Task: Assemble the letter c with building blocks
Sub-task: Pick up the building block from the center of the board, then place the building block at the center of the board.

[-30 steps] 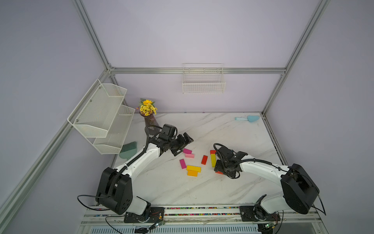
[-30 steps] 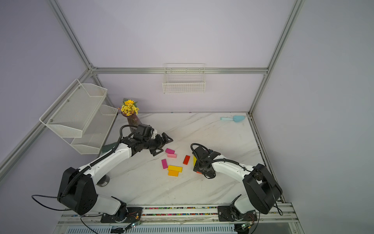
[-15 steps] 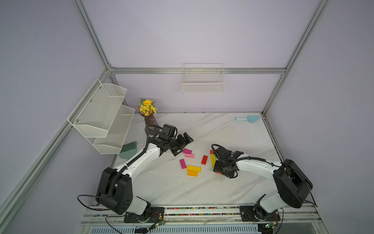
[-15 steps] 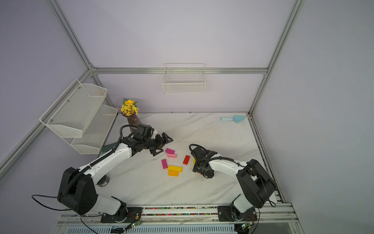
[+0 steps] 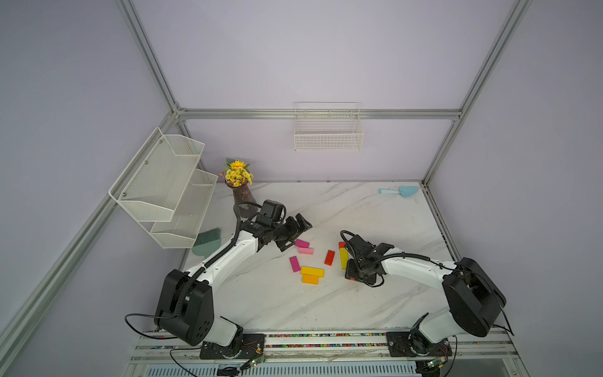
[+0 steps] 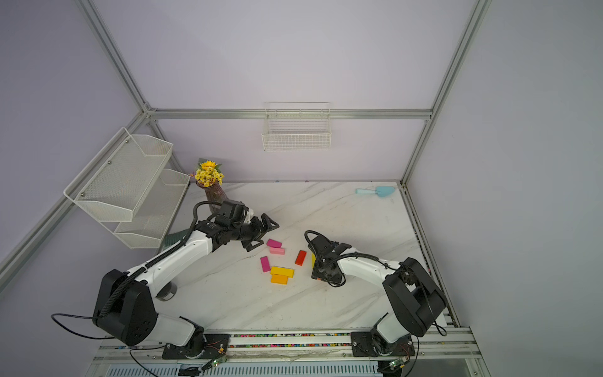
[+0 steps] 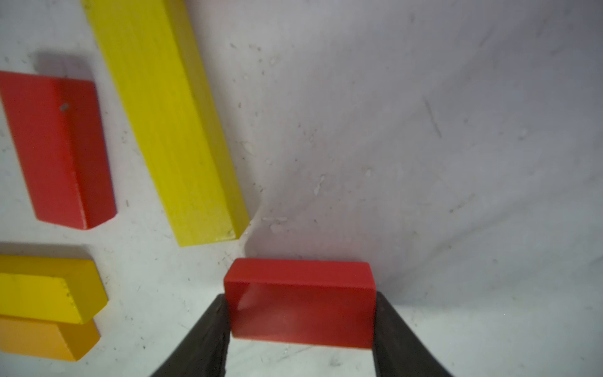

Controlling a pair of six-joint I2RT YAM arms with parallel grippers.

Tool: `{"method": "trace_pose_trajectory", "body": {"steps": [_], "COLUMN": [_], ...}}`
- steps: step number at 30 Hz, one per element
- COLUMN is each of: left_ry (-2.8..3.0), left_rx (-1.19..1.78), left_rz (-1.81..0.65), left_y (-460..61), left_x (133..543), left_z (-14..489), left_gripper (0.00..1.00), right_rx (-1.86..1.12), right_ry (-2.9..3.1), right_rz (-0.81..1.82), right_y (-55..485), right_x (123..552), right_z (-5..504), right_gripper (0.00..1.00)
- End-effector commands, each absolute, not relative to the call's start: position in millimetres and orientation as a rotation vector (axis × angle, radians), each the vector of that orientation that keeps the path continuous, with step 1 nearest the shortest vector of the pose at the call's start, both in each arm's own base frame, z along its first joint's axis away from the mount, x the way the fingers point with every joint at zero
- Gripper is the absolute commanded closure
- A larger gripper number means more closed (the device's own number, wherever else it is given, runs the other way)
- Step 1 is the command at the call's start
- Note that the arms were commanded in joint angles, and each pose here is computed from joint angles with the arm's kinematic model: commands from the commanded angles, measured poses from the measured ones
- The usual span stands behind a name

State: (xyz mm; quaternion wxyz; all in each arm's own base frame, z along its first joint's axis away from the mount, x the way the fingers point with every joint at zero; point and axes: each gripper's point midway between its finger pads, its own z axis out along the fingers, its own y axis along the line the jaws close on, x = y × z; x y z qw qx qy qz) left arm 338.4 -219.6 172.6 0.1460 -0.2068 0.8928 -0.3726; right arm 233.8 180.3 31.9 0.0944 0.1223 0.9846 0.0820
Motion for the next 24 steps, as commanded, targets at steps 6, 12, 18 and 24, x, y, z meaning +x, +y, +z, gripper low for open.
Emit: {"method": "trace_pose_trajectory", "body": {"steps": [6,12,18,24], "left_ry": [2.542,2.542,2.535,2.537], "left_rx": [-0.567,-0.566,-0.567,-0.571], "left_rz": [-1.111,-1.112,-1.111,-1.107], "left_y": [-227,-228,-228,-228], "left_x": [343,342,342,343], "left_z": [183,184,186,185], "left_gripper": [0.0,0.0,0.0,0.0], "right_rx": [0.161,0.099,0.051,0.04], "right_ry": [2.893,2.905,2.93,2.934], "right_rz": [0.285,0.221,0.143,0.101], "right_y": [199,202,199,194], "right_x": [245,247,243,240], "right_z": [53,47,40,35], "right_gripper": [0.54,0.54,0.54,0.54]}}
